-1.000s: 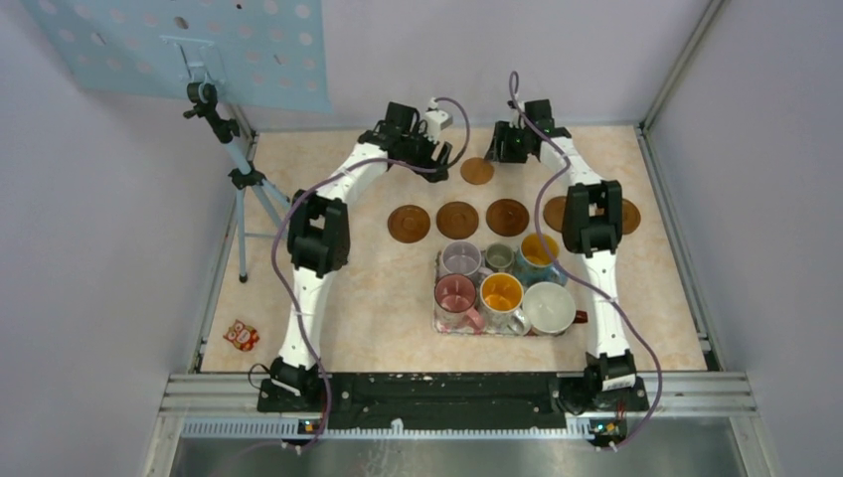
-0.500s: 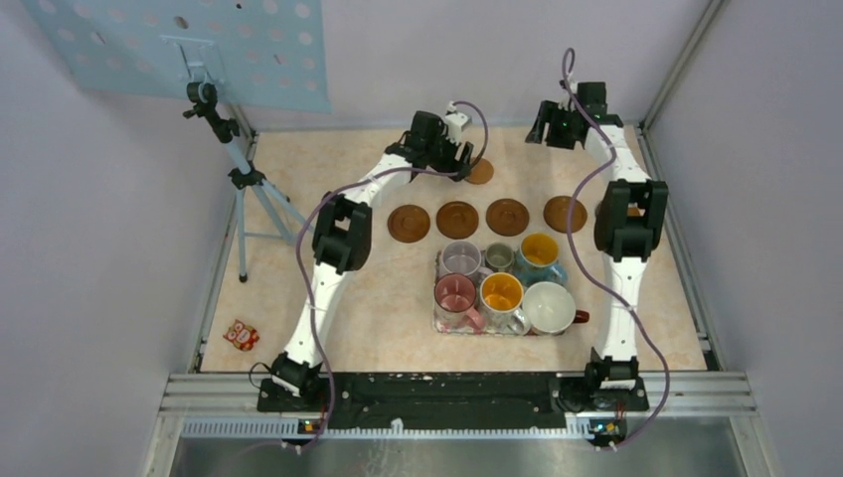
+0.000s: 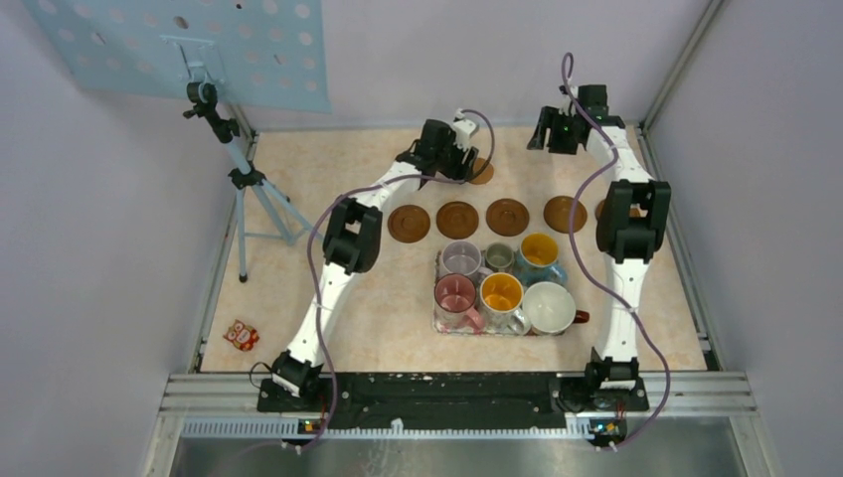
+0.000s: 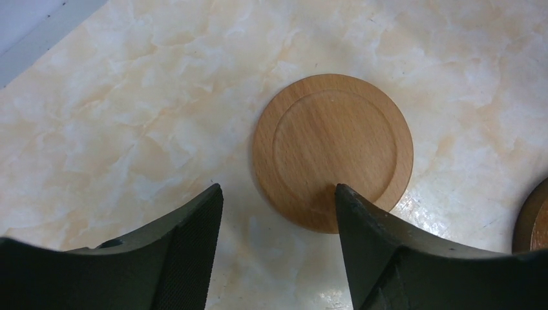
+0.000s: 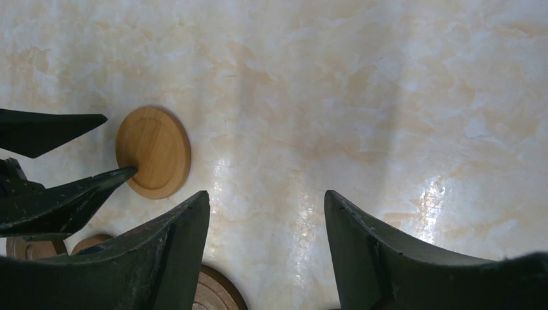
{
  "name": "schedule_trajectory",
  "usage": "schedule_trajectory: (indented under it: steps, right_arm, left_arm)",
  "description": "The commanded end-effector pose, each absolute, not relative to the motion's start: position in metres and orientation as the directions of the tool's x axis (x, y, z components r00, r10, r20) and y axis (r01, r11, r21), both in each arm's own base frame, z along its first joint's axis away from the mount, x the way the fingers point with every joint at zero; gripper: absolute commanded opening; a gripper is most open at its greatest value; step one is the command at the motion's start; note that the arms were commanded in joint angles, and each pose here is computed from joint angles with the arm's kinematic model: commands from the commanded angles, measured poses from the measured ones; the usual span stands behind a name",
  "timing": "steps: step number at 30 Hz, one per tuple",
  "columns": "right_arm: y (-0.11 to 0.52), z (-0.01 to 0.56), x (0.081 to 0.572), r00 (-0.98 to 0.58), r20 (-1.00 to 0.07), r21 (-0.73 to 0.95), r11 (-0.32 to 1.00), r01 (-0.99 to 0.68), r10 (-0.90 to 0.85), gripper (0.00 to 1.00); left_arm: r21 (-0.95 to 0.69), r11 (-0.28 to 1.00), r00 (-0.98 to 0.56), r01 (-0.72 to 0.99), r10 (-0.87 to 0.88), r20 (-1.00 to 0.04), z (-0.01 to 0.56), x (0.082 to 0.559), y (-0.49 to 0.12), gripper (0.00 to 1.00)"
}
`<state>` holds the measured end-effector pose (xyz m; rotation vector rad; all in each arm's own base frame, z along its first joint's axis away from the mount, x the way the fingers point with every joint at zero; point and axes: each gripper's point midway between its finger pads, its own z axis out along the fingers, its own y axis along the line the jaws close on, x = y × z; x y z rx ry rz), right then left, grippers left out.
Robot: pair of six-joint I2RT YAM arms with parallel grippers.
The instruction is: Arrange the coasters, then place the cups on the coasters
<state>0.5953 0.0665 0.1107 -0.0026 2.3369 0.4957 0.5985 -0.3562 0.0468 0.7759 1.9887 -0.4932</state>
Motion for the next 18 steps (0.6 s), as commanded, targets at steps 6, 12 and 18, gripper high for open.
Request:
schedule_trajectory:
  steps: [6,12,18]
  right_arm:
    - [0.072,0.152,0.595,-0.677,-0.727,0.333,0.922,-0.197,0.118,0.64]
    - [0.075,0.152,0.596,-0.678,-0.726,0.343,0.916,-0.21,0.116,0.63]
    - [0.076,0.151,0.597,-0.678,-0.725,0.35,0.912,-0.216,0.118,0.63]
  left_arm:
    - [0.016,0.743,-0.411,0.67,0.388,-0.825,0.057,0.6,-0.308,0.59]
    - [0.066,0.745,-0.455,0.664,0.472,-0.755,0.053,0.595,-0.25,0.54]
    - [0.12,0.783,-0.536,0.611,0.52,-0.665,0.044,0.58,-0.192,0.54]
